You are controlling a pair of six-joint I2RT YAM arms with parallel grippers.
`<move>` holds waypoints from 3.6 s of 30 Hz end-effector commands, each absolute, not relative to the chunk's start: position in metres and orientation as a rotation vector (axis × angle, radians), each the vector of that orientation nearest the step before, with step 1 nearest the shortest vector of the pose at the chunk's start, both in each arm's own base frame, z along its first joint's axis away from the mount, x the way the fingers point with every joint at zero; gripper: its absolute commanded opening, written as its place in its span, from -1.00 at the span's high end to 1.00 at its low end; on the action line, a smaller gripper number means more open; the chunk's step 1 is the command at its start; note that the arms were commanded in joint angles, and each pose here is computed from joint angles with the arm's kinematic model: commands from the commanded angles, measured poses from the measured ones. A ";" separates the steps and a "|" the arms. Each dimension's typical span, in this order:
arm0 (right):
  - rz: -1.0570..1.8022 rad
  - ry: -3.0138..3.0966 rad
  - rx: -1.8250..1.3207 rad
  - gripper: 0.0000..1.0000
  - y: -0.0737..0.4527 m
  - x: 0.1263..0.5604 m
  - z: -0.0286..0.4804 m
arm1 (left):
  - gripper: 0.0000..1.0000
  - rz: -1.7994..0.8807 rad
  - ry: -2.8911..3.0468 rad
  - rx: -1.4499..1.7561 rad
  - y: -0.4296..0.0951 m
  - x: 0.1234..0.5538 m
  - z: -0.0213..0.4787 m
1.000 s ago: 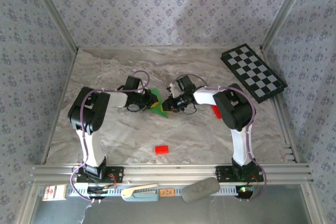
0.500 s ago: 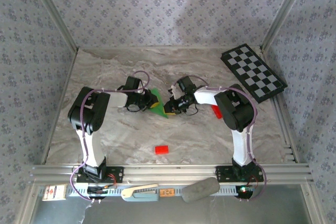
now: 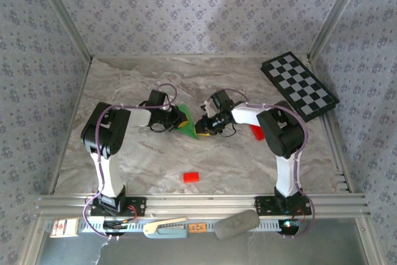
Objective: Fold a paper plane with a square sheet of paper (pick it up from the middle)
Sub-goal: Fourth fold the wing at the center of the table.
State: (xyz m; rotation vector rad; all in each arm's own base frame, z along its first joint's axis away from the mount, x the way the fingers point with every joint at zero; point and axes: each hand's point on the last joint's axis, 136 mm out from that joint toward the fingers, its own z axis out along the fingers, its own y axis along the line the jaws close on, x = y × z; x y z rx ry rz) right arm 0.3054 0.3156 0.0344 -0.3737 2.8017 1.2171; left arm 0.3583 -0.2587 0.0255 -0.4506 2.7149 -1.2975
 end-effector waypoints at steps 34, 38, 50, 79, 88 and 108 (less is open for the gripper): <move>0.981 2.832 -0.496 0.71 0.347 0.307 0.041 | 0.77 -1.175 2.838 -0.571 -0.245 0.345 -0.004; 0.974 2.843 -0.495 0.71 0.346 0.307 0.038 | 0.77 -1.171 2.843 -0.581 -0.245 0.345 -0.005; 0.905 2.885 -0.481 0.71 0.336 0.306 0.028 | 0.77 -1.154 2.859 -0.593 -0.244 0.343 -0.009; 0.806 3.018 -0.438 0.72 0.316 0.290 -0.003 | 0.78 -1.086 2.883 -0.639 -0.237 0.341 -0.014; 0.842 3.075 -0.448 0.72 0.305 0.267 -0.006 | 0.80 -0.882 2.947 -0.742 -0.217 0.333 -0.031; 0.898 2.946 -0.509 0.72 0.293 0.255 0.039 | 0.81 -0.899 2.952 -0.755 -0.219 0.333 -0.033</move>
